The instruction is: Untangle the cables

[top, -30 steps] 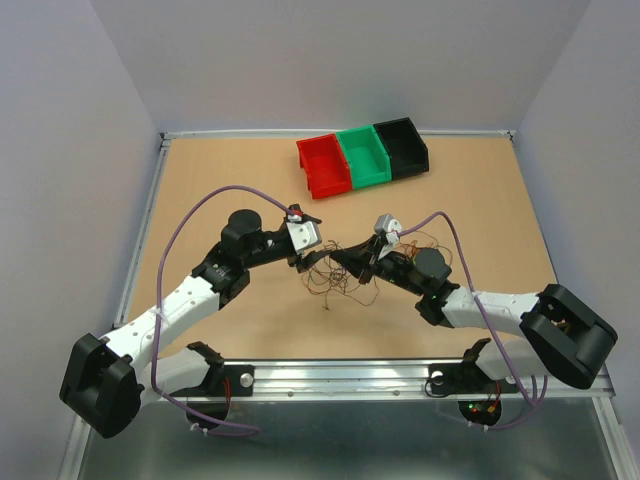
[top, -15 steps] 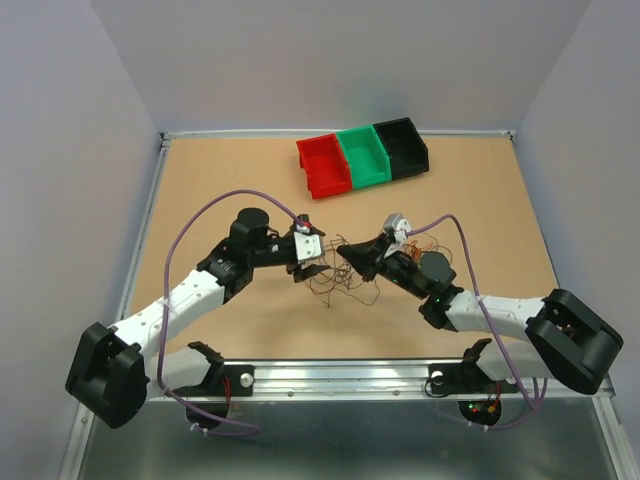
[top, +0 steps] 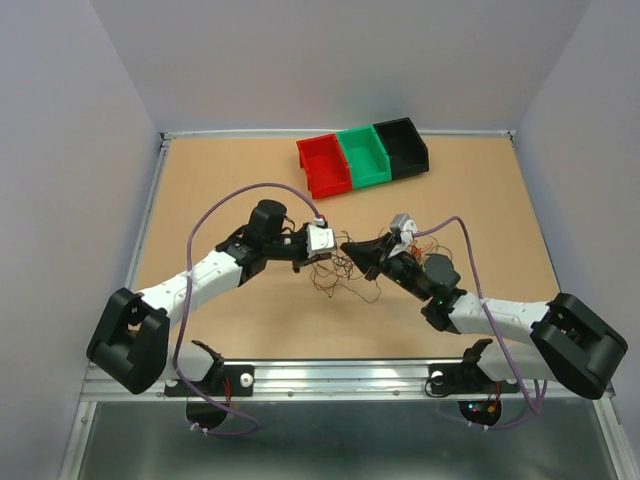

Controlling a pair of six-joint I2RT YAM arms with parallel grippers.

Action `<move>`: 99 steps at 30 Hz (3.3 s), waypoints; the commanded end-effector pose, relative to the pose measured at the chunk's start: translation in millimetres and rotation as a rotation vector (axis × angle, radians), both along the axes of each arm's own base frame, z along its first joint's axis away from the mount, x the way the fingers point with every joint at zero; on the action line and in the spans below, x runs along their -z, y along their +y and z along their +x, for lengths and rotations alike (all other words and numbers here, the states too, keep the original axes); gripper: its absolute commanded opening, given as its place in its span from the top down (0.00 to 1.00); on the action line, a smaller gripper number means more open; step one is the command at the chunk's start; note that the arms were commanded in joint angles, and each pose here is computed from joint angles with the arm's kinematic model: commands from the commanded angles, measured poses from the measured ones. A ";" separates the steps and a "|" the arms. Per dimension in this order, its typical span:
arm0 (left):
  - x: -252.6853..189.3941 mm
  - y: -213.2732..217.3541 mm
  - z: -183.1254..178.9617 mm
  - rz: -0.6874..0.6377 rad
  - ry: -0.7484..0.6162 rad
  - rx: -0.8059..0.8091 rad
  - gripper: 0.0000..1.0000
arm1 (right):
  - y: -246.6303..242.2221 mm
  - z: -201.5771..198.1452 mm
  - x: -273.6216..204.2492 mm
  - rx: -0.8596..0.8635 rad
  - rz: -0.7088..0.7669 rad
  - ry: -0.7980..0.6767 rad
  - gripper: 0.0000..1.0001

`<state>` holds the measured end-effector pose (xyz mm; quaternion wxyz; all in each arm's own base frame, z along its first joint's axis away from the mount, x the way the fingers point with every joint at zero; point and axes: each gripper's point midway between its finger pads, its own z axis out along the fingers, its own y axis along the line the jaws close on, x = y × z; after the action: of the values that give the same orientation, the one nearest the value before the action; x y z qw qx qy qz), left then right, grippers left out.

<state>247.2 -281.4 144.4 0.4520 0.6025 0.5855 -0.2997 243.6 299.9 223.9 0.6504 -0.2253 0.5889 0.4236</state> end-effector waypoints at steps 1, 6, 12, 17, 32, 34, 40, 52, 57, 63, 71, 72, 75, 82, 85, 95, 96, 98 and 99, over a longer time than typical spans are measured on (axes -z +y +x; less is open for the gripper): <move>-37.8 -2.6 7.6 -0.058 -0.085 -0.012 1.00 | -19.1 7.3 -12.5 0.110 0.069 -0.023 0.99; -75.0 16.6 30.6 -0.152 -0.126 -0.205 1.00 | -76.5 39.5 -3.3 0.460 0.158 0.074 0.99; -138.5 58.5 55.5 -0.284 -0.158 -0.371 1.00 | -131.4 52.8 16.6 0.753 0.194 0.139 0.99; -185.8 64.7 52.1 -0.301 -0.198 -0.383 1.00 | -141.9 52.2 20.5 0.802 0.167 0.135 0.98; -253.9 27.3 32.7 -0.349 -0.118 -0.264 1.00 | -60.8 -3.4 -11.2 0.228 0.034 -0.109 0.11; -253.3 19.5 29.4 -0.350 -0.110 -0.258 1.00 | -43.0 -9.7 -17.7 0.135 0.019 -0.137 0.11; -250.4 6.1 25.8 -0.356 -0.071 -0.231 1.00 | -7.3 -6.4 -32.4 0.012 -0.013 -0.191 0.10; -236.0 -18.1 22.3 -0.339 -0.028 -0.219 1.00 | 3.4 24.0 -81.5 0.102 0.033 -0.273 0.13; -235.1 -21.0 17.0 -0.342 -0.027 -0.209 1.00 | 3.5 28.7 -94.7 0.127 0.019 -0.333 0.15; -236.3 -23.2 11.3 -0.347 -0.017 -0.196 1.00 | 14.0 45.3 -103.6 0.156 0.004 -0.363 0.25; -278.1 -18.5 12.8 -0.410 -0.058 -0.227 1.00 | 47.5 61.9 -71.1 0.079 -0.036 -0.288 0.63; -308.5 -15.5 19.1 -0.453 -0.101 -0.261 1.00 | 52.7 64.9 -53.4 0.065 -0.056 -0.250 0.65; -392.4 3.2 35.6 -0.560 -0.221 -0.394 1.00 | 69.2 62.0 7.2 -0.018 -0.081 -0.110 0.68; -558.6 81.5 33.6 -0.889 -0.465 -0.696 1.00 | 57.9 55.6 52.4 0.002 0.025 -0.041 0.72; -563.4 100.4 38.4 -0.924 -0.509 -0.790 1.00 | 49.0 54.0 43.7 0.030 0.033 -0.056 0.72; -565.0 170.0 76.9 -0.997 -0.637 -1.247 1.00 | -7.7 73.1 55.2 0.326 0.007 -0.002 0.79; -569.1 178.6 76.6 -1.018 -0.645 -1.293 1.00 | -10.8 73.2 53.2 0.339 0.011 -0.004 0.83; -575.5 187.3 73.6 -1.030 -0.682 -1.325 1.00 | -13.5 69.4 56.3 0.334 -0.001 -0.003 0.86; -574.7 186.6 73.9 -1.020 -0.688 -1.322 1.00 | -12.4 66.2 54.9 0.318 -0.003 -0.010 0.85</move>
<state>339.6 -135.7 694.2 0.8789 -0.0003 0.4749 -0.0452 306.7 301.3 109.9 0.6354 -0.1782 0.6893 0.2990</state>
